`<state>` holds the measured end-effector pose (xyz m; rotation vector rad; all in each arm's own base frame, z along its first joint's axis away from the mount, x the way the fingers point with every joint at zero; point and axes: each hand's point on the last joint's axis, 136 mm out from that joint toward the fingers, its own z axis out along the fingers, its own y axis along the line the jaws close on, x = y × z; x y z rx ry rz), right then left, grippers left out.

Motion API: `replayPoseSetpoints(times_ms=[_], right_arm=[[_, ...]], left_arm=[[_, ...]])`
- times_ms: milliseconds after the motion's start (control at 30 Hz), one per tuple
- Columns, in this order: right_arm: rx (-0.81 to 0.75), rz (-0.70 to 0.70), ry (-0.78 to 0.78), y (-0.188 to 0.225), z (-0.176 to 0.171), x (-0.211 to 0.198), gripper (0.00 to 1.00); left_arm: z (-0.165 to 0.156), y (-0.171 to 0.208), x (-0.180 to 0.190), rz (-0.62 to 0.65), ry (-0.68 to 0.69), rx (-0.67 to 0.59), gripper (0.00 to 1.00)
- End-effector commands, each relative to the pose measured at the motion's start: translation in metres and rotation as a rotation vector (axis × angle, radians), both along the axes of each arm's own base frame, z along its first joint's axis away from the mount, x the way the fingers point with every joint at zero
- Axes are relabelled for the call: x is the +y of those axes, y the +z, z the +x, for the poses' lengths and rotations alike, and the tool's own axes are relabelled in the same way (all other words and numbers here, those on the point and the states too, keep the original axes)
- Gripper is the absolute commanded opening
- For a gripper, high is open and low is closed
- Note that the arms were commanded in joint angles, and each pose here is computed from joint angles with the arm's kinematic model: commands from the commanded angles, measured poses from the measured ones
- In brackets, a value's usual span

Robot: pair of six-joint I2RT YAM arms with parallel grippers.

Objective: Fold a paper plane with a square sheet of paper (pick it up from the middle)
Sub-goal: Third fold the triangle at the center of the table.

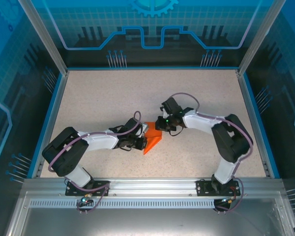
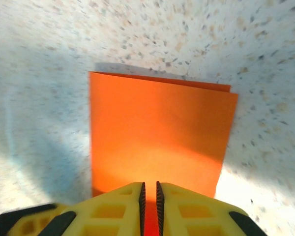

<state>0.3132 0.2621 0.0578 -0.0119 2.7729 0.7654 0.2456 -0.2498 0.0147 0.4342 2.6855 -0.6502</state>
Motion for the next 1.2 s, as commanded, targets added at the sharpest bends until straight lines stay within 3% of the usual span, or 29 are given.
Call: replayPoseSetpoints(times_ms=[0, 167, 300, 567, 1167], right_arm=[[-0.069, 0.135, -0.037, 0.031, -0.001, 0.0, 0.16], [-0.053, 0.295, -0.027, 0.029, -0.034, 0.014, 0.12], [-0.034, 0.334, -0.007, 0.018, -0.059, 0.033, 0.1], [-0.003, 0.323, 0.013, -0.005, -0.087, 0.057, 0.09], [0.084, 0.261, -0.019, -0.049, -0.104, 0.059, 0.08]], left_arm=[[-0.005, -0.013, 0.014, 0.042, 0.032, 0.026, 0.0], [-0.006, -0.011, 0.014, 0.037, 0.037, 0.021, 0.0], [-0.007, -0.013, 0.015, 0.041, 0.035, 0.027, 0.0], [-0.01, -0.014, 0.018, 0.046, 0.037, 0.027, 0.0], [-0.009, -0.018, 0.015, 0.046, 0.026, 0.038, 0.0]])
